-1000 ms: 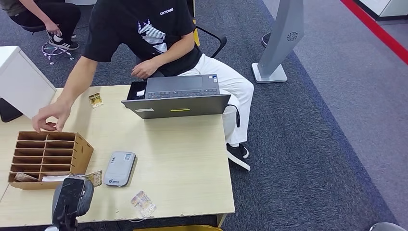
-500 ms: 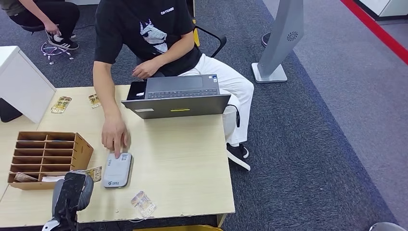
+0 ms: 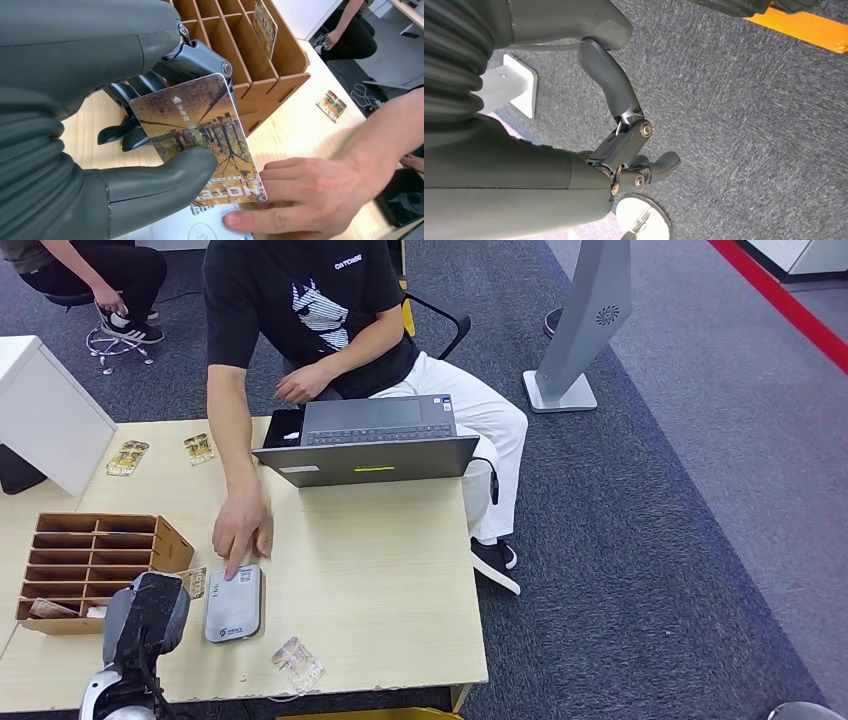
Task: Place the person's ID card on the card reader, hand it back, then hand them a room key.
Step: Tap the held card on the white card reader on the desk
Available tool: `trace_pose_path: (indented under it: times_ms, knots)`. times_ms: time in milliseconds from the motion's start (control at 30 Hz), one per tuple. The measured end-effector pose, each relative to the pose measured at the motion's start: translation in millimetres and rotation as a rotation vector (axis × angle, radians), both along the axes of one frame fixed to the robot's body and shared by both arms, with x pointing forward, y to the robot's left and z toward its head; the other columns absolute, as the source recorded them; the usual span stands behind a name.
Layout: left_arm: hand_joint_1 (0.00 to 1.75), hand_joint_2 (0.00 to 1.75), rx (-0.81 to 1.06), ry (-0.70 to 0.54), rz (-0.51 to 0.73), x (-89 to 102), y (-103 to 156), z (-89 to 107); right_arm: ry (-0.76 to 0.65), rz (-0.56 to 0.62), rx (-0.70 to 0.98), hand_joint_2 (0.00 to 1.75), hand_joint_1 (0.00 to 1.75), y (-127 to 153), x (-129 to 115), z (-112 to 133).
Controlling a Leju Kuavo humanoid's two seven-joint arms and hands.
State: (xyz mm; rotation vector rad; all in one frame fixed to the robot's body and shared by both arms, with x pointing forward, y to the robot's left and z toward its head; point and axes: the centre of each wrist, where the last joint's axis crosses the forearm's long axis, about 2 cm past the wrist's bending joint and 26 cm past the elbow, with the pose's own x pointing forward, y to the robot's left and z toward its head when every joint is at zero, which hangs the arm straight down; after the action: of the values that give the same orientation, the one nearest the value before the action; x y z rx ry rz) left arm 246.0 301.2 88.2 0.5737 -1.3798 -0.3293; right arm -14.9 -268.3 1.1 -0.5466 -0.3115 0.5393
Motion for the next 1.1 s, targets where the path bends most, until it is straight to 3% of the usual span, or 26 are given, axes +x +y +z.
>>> trace_pose_path:
  times_ms: [933, 1100]
  knots:
    - [1.75, 1.75, 0.026, 0.034, -0.002, 4.1, 2, -6.2, -0.021, 0.005, 0.001, 1.75, 0.00, -2, 3, -1]
    - [1.75, 1.75, 0.101, 0.086, -0.081, 2.3, -5, -12.2, -0.038, 0.008, 0.004, 1.75, 0.00, -2, 5, -3]
